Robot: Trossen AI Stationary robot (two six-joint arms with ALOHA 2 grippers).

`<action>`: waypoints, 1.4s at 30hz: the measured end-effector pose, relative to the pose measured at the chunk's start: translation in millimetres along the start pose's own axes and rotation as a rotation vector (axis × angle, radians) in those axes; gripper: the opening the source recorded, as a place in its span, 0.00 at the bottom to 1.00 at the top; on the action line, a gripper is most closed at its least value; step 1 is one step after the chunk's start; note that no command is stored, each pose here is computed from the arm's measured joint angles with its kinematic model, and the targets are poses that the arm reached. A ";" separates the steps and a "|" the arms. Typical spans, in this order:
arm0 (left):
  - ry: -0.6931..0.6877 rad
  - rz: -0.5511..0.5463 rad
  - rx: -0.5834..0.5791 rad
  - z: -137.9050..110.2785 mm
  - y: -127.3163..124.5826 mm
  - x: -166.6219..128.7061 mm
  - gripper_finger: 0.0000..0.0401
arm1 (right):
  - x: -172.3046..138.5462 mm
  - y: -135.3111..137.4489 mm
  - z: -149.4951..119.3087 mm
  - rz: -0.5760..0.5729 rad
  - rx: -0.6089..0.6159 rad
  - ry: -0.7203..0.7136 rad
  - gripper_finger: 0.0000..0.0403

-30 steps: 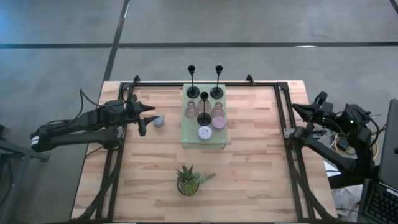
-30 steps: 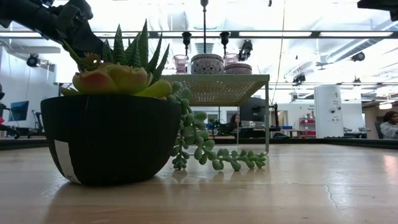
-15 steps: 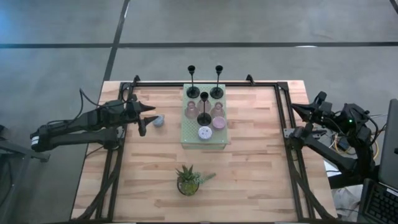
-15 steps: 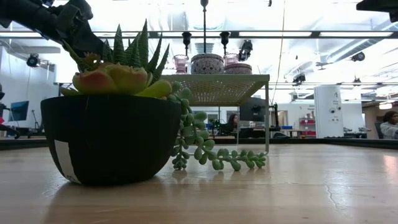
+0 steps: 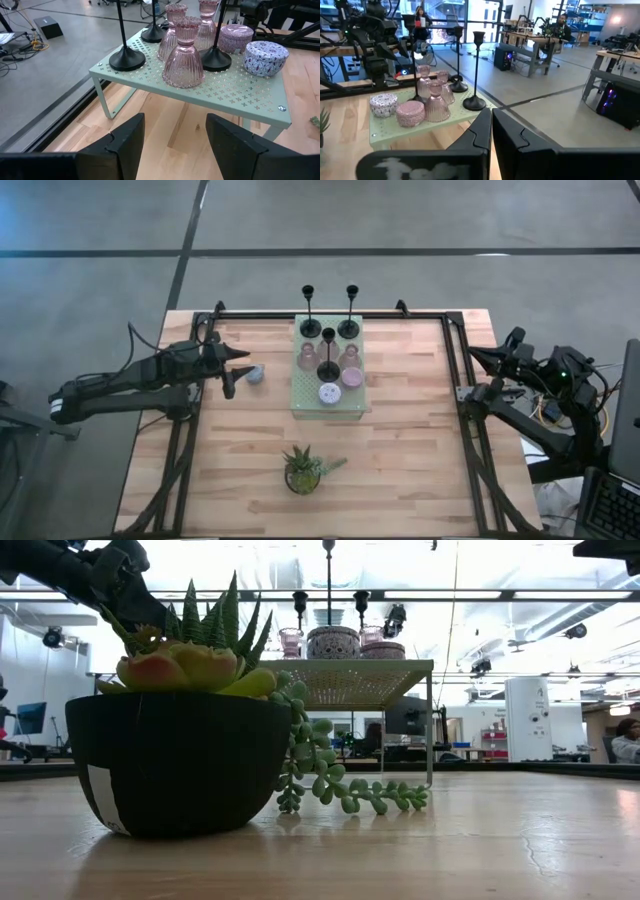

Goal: Pick & Place candle stick holders
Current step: Put the blue scented candle on the shelf

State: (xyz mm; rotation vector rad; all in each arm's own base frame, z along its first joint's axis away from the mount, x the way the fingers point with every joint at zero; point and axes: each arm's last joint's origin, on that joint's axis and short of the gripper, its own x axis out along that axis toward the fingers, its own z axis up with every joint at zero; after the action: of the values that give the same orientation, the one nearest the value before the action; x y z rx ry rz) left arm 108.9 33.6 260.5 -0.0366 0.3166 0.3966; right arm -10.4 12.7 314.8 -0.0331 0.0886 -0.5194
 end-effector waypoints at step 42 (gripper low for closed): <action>-0.123 -0.038 -0.323 13.5 -0.6 -0.8 0.54 | -0.1 0.0 0.0 -0.001 0.000 -0.001 0.02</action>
State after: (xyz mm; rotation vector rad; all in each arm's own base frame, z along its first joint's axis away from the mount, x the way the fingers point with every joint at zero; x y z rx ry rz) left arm 112.4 34.1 273.6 -0.3326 0.1278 0.4074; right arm -10.5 12.7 314.9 -0.0331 0.0877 -0.5202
